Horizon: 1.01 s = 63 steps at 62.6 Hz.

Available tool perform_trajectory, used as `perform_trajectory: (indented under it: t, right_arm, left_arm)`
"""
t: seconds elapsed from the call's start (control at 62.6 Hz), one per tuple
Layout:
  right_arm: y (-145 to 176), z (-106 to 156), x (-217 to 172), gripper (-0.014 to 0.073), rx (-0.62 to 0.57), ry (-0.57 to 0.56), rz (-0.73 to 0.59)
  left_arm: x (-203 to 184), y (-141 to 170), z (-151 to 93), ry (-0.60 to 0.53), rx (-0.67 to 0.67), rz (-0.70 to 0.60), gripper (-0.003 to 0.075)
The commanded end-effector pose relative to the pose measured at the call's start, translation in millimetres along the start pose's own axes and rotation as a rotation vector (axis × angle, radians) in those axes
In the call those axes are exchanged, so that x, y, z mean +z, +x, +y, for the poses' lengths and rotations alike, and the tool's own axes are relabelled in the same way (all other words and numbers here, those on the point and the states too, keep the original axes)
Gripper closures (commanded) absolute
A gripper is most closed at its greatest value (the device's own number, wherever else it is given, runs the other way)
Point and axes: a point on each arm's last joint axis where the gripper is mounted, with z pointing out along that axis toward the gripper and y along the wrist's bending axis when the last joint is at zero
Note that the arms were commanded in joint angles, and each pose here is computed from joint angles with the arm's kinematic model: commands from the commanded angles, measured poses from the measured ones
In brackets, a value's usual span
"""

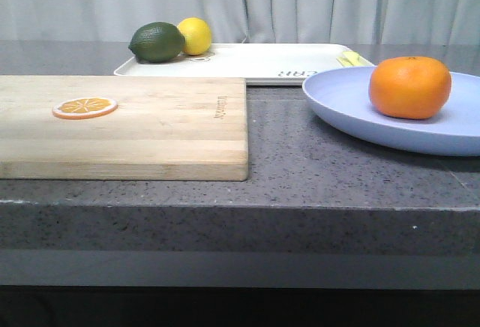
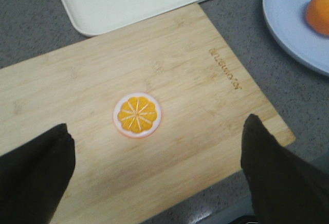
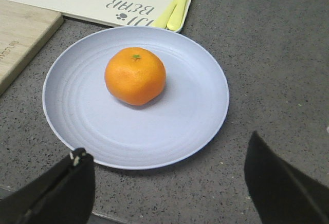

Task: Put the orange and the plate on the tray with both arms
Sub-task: 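Lift the left gripper away from the plate, then move the right gripper to the plate rim nearest the robot and grasp it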

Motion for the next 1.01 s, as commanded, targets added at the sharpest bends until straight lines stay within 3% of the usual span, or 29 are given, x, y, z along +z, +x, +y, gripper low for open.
perform_trajectory:
  t: [0.0, 0.255, 0.559, 0.798, 0.91, 0.99]
  right_arm:
    - [-12, 0, -2, -0.0009, -0.017, 0.003, -0.067]
    - [-5, 0, 17, -0.0009, 0.040, 0.002, 0.118]
    - [-48, -6, 51, -0.0009, 0.057, 0.042, 0.275]
    - [-62, -56, 79, -0.0009, 0.175, 0.189, 0.462]
    - [-51, -78, 92, -0.0009, 0.282, 0.137, 0.520]
    - [-44, -90, 105, -0.0009, 0.398, 0.038, 0.535]
  left_arm:
    - [-24, 6, 0, -0.007, -0.019, -0.131, 0.0081]
    - [-58, 44, -7, 0.031, -0.043, -0.226, 0.0081]
    - [-70, 50, -8, 0.030, -0.039, -0.272, 0.0081]
    - [-71, 47, -8, 0.027, -0.037, -0.310, 0.0081]
    - [-71, 46, -8, 0.026, -0.035, -0.312, 0.0081]
    - [-71, 46, -8, 0.026, -0.035, -0.312, 0.0081]
